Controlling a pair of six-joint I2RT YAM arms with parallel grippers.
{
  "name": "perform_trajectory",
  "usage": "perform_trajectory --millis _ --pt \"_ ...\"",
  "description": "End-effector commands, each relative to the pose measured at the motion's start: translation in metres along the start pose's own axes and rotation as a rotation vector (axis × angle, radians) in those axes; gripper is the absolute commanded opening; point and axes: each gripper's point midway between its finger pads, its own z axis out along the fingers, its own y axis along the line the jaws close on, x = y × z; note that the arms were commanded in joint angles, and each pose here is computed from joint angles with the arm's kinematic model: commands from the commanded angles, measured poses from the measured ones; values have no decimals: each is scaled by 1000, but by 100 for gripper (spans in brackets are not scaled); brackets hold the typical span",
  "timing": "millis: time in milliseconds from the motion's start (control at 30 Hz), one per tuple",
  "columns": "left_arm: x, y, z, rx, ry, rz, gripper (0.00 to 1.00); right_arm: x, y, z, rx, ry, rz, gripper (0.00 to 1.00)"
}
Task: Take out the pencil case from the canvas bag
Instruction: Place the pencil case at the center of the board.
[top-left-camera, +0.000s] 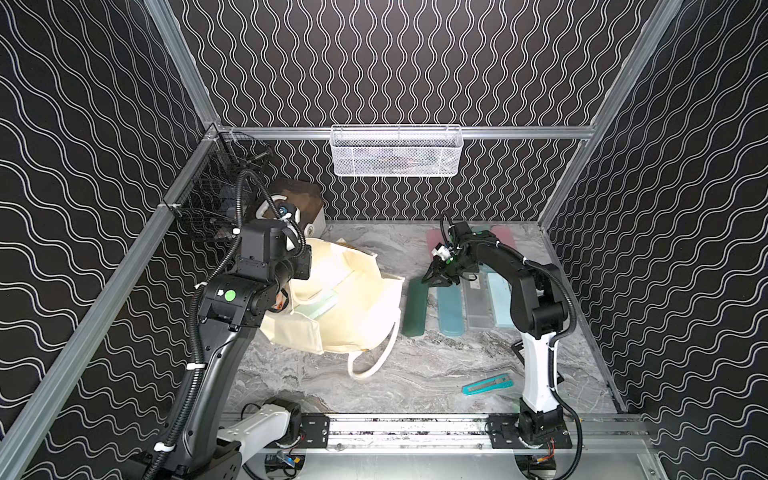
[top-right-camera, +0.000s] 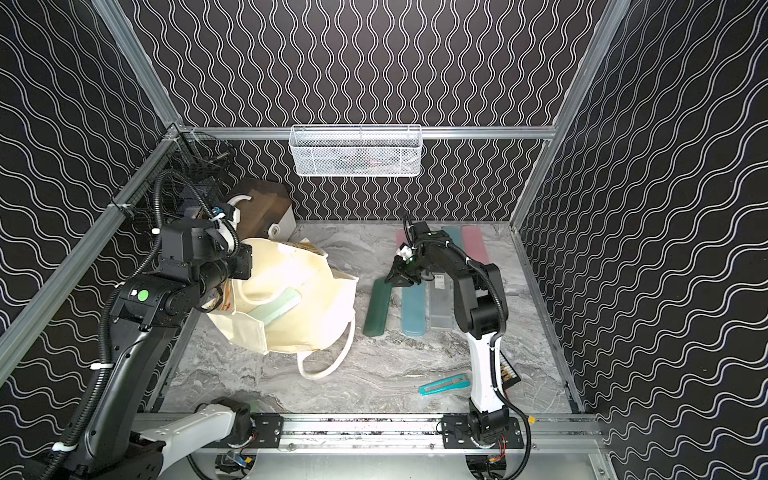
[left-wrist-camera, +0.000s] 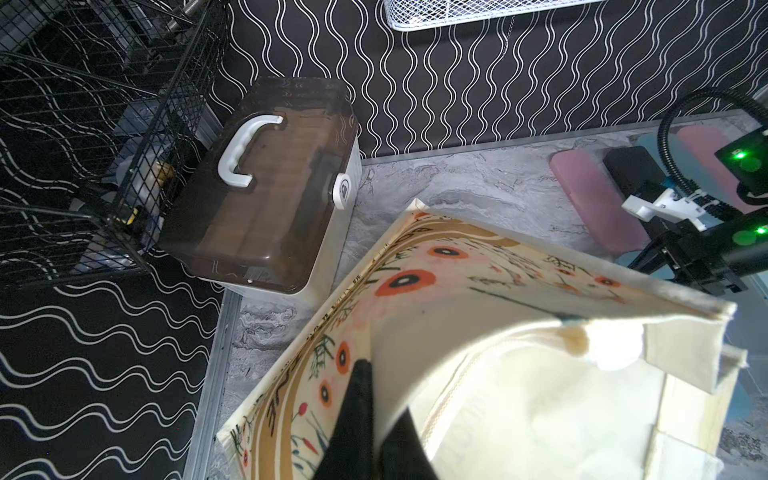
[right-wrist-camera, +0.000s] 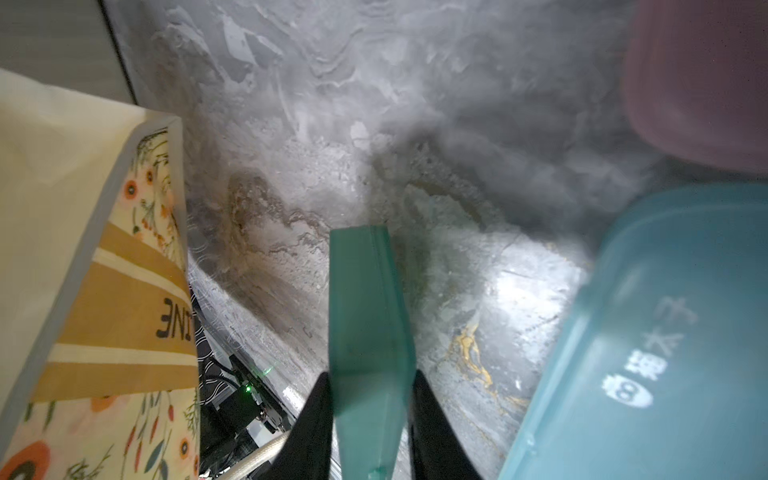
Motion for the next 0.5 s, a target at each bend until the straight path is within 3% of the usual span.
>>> perform_trajectory --millis 0,267,467 --pt "-13 3 -3 -12 -55 -10 0 -6 -6 3 17 -1 5 37" --pt "-14 8 2 -51 -37 -14 0 -12 -7 -23 102 -130 -11 53" --pt "-17 14 22 -115 13 -11 0 17 -13 -50 269 -239 -26 57"
